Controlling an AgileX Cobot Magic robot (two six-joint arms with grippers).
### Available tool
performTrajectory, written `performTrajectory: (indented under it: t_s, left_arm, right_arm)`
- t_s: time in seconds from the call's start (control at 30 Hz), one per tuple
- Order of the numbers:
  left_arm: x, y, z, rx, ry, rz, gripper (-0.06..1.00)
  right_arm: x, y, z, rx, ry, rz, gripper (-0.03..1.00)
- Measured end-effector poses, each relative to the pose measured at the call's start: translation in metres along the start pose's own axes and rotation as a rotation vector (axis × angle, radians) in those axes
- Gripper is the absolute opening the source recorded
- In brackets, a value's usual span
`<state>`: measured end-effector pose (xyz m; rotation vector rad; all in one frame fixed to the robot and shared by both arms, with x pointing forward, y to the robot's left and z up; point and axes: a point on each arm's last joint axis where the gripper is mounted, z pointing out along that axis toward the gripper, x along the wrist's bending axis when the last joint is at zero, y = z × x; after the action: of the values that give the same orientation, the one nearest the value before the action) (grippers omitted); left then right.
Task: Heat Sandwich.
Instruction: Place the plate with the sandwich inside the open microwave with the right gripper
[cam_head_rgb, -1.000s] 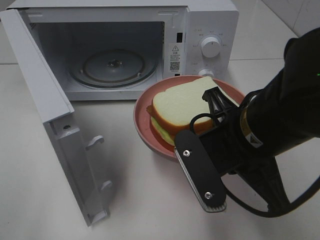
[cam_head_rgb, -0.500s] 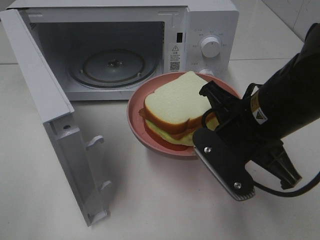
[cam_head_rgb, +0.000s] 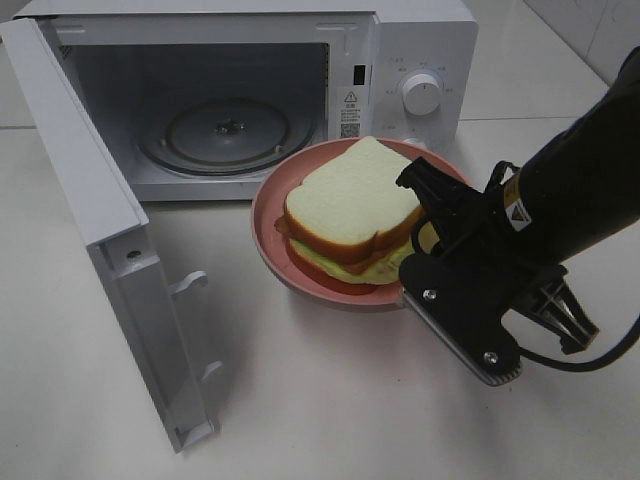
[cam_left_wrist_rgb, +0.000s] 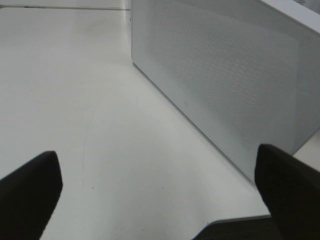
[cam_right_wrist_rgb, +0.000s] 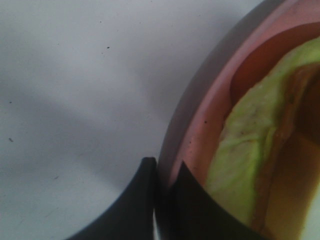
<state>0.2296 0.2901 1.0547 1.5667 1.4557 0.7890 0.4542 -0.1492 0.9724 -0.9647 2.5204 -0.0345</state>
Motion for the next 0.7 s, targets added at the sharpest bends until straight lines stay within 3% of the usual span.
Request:
performTrajectory:
  t_s: [0.17, 0.7]
  left_arm:
    - [0.000, 0.000, 0.000, 0.000, 0.000, 0.000, 0.97]
    - [0.000, 0.000, 0.000, 0.000, 0.000, 0.000, 0.97]
  right_arm:
    - [-0.006, 0.002, 0.007, -0.015, -0.051, -0.006, 0.04]
    - [-0.021, 0.007, 0.026, -0.051, -0.071, -0.007, 0.04]
